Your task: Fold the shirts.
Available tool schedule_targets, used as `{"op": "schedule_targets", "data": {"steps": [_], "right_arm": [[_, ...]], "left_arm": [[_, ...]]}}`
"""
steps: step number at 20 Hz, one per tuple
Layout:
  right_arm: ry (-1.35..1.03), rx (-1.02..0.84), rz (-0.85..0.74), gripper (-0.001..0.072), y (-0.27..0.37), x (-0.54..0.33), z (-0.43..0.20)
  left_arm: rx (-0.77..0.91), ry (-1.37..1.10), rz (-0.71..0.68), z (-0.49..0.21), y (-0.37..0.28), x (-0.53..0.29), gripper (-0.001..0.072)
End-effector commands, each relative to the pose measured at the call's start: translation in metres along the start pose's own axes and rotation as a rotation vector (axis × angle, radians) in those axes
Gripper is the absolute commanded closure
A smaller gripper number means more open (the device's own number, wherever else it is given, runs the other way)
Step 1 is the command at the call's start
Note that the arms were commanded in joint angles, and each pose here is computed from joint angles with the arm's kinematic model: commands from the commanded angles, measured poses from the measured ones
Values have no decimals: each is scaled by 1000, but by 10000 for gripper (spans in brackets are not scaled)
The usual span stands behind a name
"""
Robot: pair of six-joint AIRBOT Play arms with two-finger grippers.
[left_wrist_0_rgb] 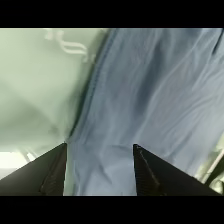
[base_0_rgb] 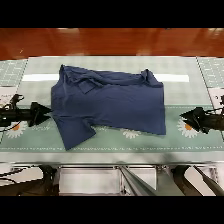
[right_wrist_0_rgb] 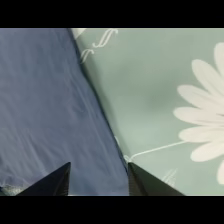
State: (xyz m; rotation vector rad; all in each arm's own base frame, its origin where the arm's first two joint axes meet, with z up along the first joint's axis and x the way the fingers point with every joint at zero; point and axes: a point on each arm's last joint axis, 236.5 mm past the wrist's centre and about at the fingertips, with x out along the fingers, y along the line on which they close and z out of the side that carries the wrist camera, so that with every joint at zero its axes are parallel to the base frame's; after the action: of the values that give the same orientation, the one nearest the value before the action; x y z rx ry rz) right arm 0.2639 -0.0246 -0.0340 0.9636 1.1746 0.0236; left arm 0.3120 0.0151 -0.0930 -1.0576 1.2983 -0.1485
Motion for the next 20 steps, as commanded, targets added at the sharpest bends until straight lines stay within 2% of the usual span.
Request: {"op": "schedule_targets", "data": {"steps": [1,3,4,5,6,10,15,20], "right_arm": [[4,9,32,296,7,0,-2],[2,8,31,296,7,0,-2],[2,3,31,296,7,0,-2],[3,1,29,296,7,0,-2],[10,-4,13,296,3,0,-4],[184,64,-128,296,-39,12,-56],[324,50,-123,296,-38,39,-100],[288,72,-64,297,-17,75,-87]], "left_arm": [[49,46,47,-8,-5,31,202],[68,75,60,-12,-9,44,202],[54,82,63,-12,-13,47,253],[54,82,62,-10,-17,48,550],[67,82,54,-8,-22,46,688],[94,90,34,-4,-34,39,688],[94,91,34,-4,-34,39,687],[95,90,34,-4,-34,39,688]]}}
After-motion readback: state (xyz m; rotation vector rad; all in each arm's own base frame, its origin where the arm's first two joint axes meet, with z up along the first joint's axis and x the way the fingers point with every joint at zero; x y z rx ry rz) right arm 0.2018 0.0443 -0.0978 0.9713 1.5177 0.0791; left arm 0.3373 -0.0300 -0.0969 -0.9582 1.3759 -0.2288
